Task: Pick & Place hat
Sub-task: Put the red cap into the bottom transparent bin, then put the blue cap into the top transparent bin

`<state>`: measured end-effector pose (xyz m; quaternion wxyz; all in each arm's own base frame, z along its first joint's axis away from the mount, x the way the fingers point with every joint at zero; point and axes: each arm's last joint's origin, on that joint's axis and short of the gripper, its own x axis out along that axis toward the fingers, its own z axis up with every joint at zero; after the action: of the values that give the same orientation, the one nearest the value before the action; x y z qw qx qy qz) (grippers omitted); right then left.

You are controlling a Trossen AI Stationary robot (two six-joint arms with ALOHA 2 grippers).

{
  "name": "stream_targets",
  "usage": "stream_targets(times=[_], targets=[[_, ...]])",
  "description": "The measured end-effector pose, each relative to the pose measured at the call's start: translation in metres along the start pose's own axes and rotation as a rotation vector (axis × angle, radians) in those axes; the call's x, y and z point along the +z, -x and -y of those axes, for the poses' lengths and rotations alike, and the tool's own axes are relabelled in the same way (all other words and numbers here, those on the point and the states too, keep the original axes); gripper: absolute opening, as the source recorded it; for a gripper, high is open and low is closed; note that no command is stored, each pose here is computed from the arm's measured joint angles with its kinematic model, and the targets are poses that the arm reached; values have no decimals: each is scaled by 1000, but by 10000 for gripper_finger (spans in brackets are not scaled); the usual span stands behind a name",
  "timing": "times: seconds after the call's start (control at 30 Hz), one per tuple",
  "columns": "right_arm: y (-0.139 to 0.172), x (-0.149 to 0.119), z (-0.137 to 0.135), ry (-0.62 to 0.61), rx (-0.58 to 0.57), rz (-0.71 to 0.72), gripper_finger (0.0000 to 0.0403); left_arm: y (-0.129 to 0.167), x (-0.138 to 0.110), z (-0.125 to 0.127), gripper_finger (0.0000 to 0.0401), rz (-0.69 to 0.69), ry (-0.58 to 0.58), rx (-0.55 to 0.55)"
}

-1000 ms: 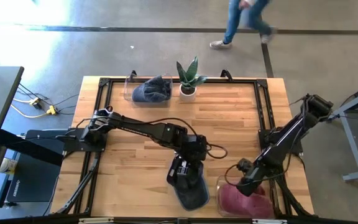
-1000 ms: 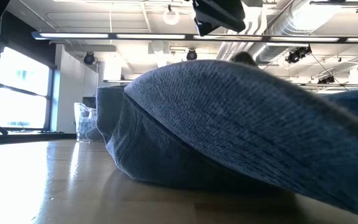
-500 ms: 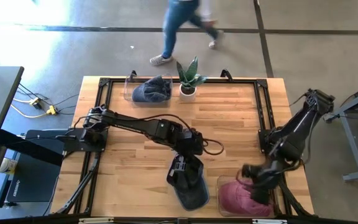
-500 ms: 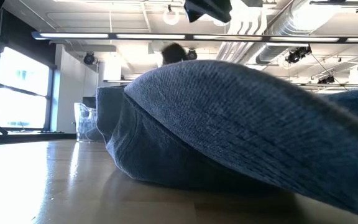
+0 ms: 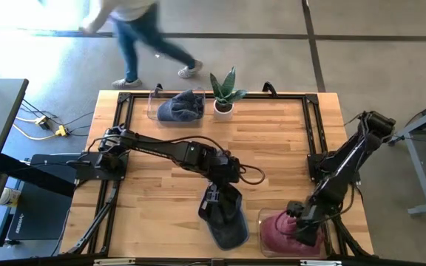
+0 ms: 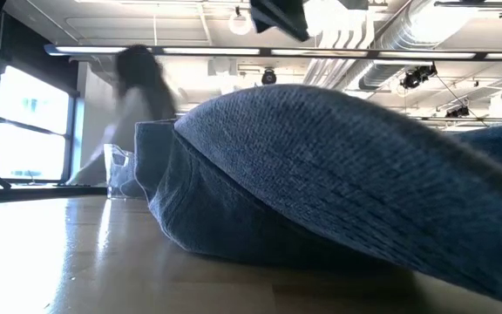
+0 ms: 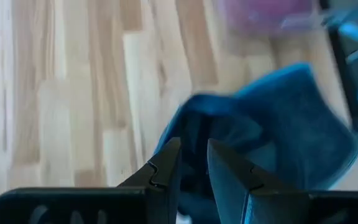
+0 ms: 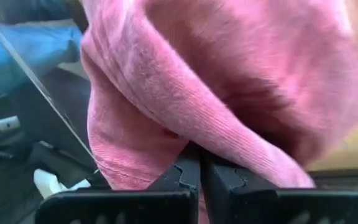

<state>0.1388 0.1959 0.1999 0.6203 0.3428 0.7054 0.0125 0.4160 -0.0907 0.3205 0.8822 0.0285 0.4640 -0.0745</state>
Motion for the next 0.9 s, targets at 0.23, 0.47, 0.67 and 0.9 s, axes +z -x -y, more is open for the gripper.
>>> stream_targets(times=[0.23, 0.47, 0.67, 0.9], targets=[[46, -4, -28, 35, 129, 43, 2, 31, -8, -3, 74, -29, 45, 94], [28, -13, -27, 38, 133, 186, 4, 54, -10, -6, 74, -1, 75, 171], [48, 11, -22, -72, 205, 391, 4, 61, -37, -9, 74, -100, 189, 227], [105, 38, -25, 61, 280, 835, 8, 65, -65, -1, 74, -120, 434, 296]])
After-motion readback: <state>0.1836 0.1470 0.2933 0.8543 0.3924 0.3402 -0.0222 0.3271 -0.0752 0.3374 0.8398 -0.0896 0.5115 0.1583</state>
